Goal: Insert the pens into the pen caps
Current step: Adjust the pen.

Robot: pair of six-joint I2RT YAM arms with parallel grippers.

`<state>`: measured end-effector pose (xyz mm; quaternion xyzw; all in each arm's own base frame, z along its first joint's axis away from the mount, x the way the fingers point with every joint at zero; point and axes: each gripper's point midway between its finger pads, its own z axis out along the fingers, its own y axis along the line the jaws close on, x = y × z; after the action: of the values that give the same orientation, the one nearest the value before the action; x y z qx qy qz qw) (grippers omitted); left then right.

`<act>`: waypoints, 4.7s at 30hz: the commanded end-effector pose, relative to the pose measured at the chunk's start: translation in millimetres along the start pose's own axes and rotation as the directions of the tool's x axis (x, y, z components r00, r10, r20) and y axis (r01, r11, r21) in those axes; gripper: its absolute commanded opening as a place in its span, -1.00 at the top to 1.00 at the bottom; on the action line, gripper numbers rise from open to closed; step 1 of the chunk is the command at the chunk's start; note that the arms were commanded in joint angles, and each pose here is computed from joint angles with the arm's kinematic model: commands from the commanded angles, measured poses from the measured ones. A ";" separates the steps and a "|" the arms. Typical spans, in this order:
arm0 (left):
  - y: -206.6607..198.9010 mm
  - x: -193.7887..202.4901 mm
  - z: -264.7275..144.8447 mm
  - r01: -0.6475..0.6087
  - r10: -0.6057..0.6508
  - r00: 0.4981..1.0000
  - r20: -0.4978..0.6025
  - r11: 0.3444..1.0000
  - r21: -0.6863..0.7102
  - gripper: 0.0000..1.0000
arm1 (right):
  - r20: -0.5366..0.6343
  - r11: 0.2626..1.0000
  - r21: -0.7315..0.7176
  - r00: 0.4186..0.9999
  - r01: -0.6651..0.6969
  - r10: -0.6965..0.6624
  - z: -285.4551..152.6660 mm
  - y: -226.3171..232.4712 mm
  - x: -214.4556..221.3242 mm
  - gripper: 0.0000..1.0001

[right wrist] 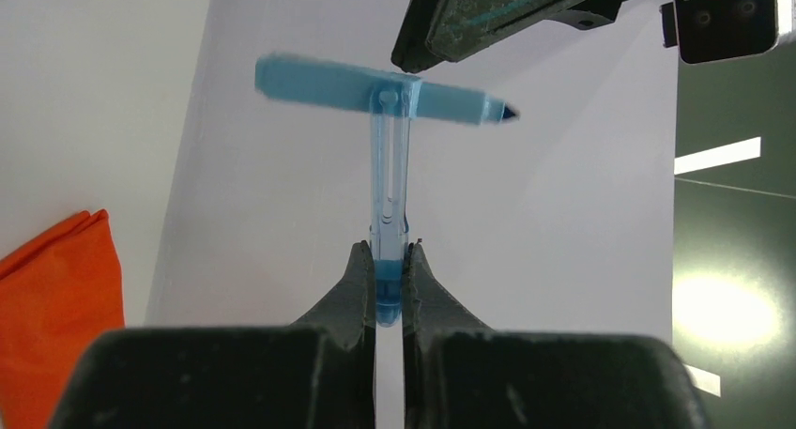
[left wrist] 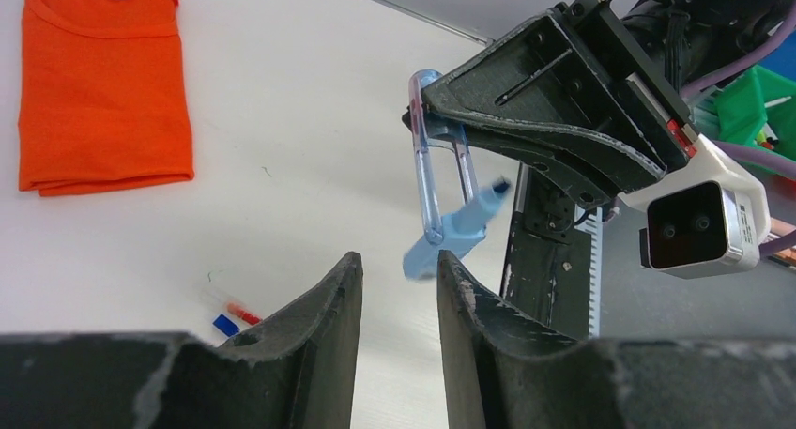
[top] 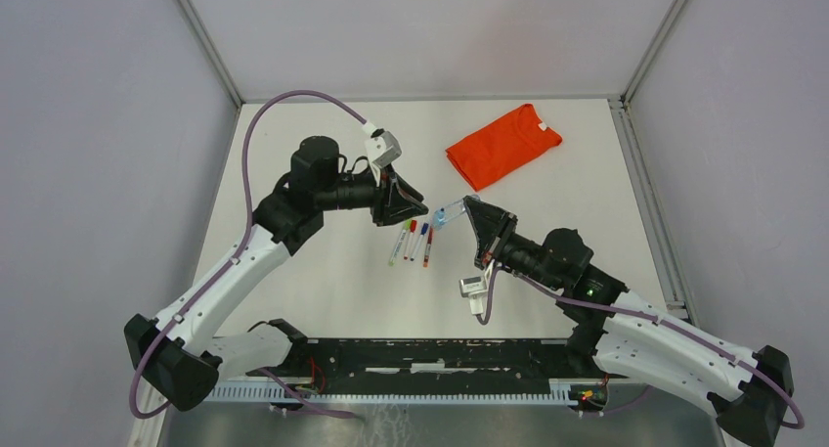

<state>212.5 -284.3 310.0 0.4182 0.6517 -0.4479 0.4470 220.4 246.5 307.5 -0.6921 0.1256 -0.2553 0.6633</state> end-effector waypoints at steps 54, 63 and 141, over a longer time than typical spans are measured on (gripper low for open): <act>10.7 -96.8 -62.7 -0.009 0.167 0.885 0.434 0.939 -0.343 -0.11 | -0.060 0.756 0.276 0.775 -0.593 0.630 0.1 -89.4 47.1 0.92; -38.3 -68.7 -33.4 -0.167 0.159 0.933 0.324 0.986 -0.001 -0.11 | -0.059 0.894 0.204 0.907 -0.399 0.418 0.7 -83.2 35.9 0.92; -76.5 -26.4 -5.4 -0.151 0.137 0.988 0.064 0.903 0.402 0.95 | 0.155 0.980 0.186 0.983 0.066 -0.096 -9.3 -114.3 -15.8 0.19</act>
<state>137.1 -301.0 351.8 0.5245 0.5029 -0.5759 0.3746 183.7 269.2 400.1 -0.6681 0.0194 -0.1994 0.7166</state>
